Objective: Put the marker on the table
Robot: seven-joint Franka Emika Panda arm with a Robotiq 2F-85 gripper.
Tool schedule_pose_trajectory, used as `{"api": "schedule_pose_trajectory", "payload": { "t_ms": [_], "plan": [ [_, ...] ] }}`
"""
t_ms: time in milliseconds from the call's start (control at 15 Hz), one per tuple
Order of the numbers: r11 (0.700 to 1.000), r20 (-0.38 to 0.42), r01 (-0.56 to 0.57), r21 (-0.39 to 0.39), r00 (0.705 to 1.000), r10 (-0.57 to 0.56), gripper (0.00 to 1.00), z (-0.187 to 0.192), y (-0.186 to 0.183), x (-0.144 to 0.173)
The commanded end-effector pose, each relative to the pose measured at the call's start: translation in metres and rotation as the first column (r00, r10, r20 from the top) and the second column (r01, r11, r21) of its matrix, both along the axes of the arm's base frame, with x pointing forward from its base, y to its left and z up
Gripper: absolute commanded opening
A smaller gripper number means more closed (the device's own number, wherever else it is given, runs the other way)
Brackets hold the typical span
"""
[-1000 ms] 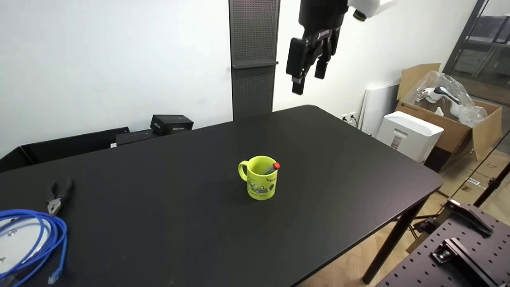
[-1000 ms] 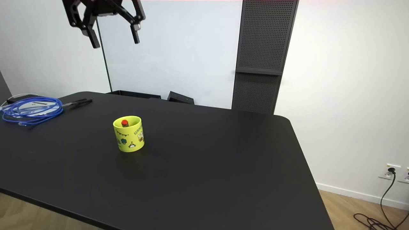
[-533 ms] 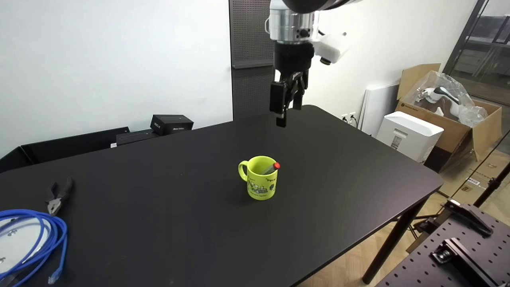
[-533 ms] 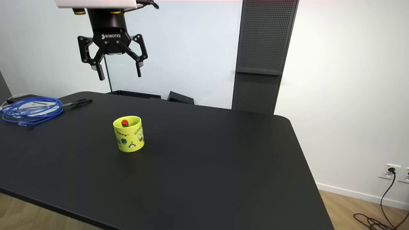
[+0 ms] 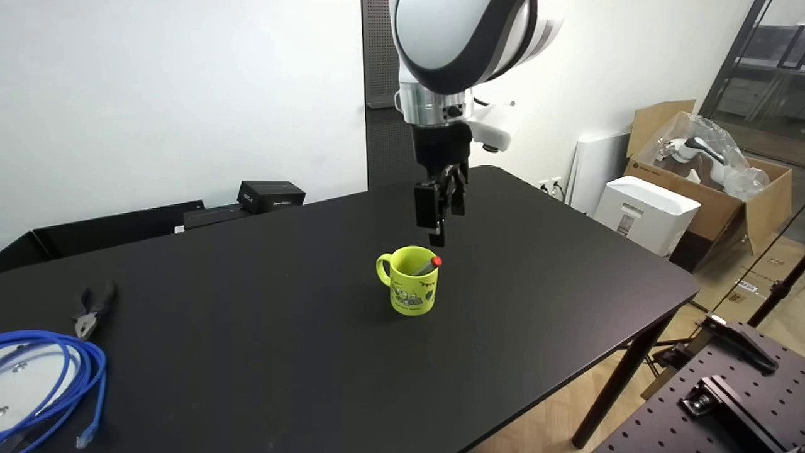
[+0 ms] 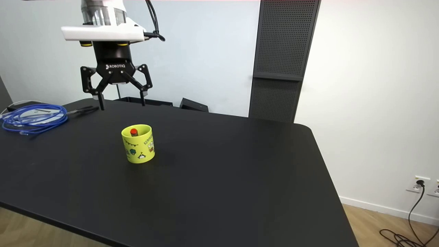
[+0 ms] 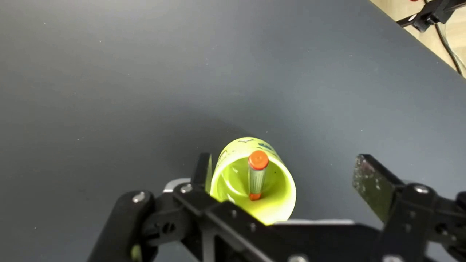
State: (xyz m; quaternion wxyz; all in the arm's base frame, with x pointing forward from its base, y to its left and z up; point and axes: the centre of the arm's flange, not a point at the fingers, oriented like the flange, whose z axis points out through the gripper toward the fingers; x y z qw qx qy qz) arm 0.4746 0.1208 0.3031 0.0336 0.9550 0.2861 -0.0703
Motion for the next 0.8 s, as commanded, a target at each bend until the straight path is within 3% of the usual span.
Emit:
{"api": "schedule_pose_trajectory", "payload": {
  "t_ms": [0,733],
  "plan": [
    [0.999,-0.010,-0.004,-0.036,1.000,0.004,1.00,-0.018,0.001,0.011],
    [0.989,0.047,-0.040,-0.142,0.998,0.047,1.00,-0.084,0.009,0.005]
  ]
}}
